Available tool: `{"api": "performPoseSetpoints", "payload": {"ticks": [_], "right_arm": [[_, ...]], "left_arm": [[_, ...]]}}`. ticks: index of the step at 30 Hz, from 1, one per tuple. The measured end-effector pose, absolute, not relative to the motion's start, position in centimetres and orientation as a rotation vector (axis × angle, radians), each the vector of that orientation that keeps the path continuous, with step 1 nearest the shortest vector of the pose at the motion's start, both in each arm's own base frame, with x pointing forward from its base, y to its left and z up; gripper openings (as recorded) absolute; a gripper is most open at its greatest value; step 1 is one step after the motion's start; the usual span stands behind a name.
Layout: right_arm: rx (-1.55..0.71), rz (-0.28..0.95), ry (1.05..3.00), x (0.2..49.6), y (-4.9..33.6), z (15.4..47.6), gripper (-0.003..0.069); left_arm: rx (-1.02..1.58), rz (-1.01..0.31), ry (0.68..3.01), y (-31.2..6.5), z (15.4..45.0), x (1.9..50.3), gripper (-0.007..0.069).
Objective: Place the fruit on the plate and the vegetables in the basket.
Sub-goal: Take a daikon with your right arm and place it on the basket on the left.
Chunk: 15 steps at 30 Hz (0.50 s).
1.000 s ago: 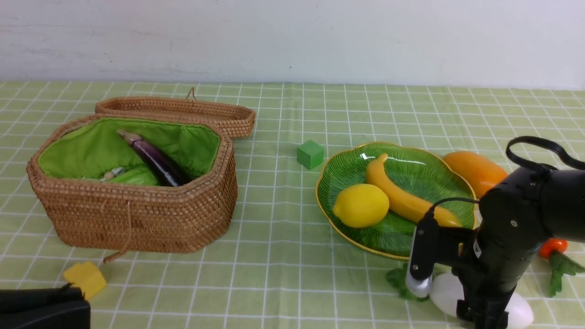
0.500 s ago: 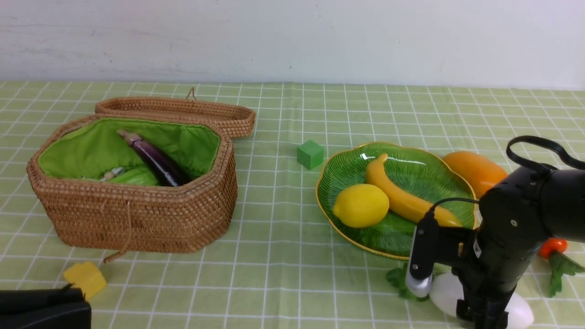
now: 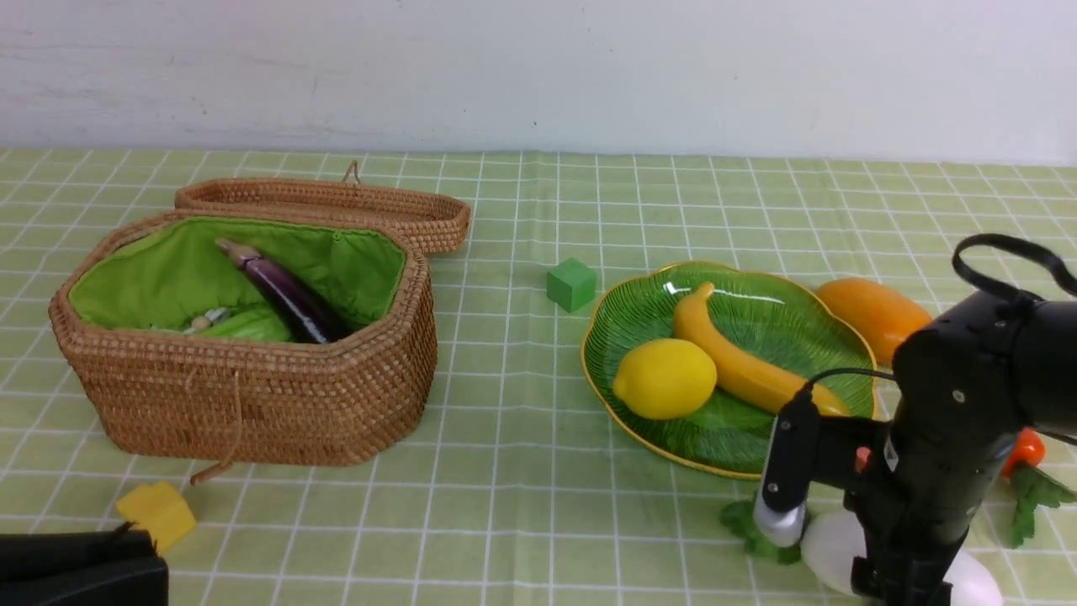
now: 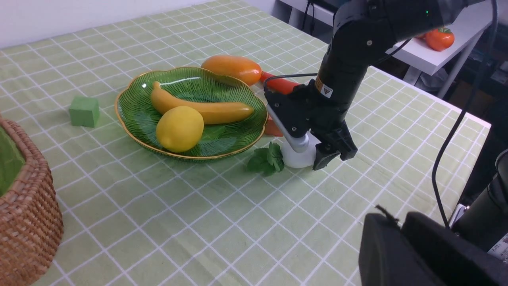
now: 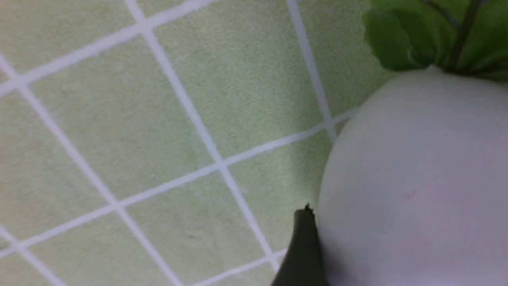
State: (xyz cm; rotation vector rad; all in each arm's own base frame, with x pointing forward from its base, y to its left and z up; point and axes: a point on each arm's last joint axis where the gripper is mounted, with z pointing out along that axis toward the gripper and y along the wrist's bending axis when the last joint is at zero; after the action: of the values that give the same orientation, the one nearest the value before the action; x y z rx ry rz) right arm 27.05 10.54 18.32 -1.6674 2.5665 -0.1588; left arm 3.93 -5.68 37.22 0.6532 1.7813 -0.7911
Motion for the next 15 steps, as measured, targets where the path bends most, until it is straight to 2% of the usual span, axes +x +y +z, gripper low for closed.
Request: {"api": "performPoseSetpoints", "payload": {"ticks": [9,15], "right_arm": [[-1.462,0.076,2.702,25.2,11.2,23.8,0.0537],[-1.298,0.221,2.711,25.1,12.3,27.0,0.0537]], "left_arm": [[0.653,-0.787,1.778,-5.7,37.2,4.0,0.0071],[0.657,-0.746,1.763,-5.5,37.3,4.1,0.0074]]}}
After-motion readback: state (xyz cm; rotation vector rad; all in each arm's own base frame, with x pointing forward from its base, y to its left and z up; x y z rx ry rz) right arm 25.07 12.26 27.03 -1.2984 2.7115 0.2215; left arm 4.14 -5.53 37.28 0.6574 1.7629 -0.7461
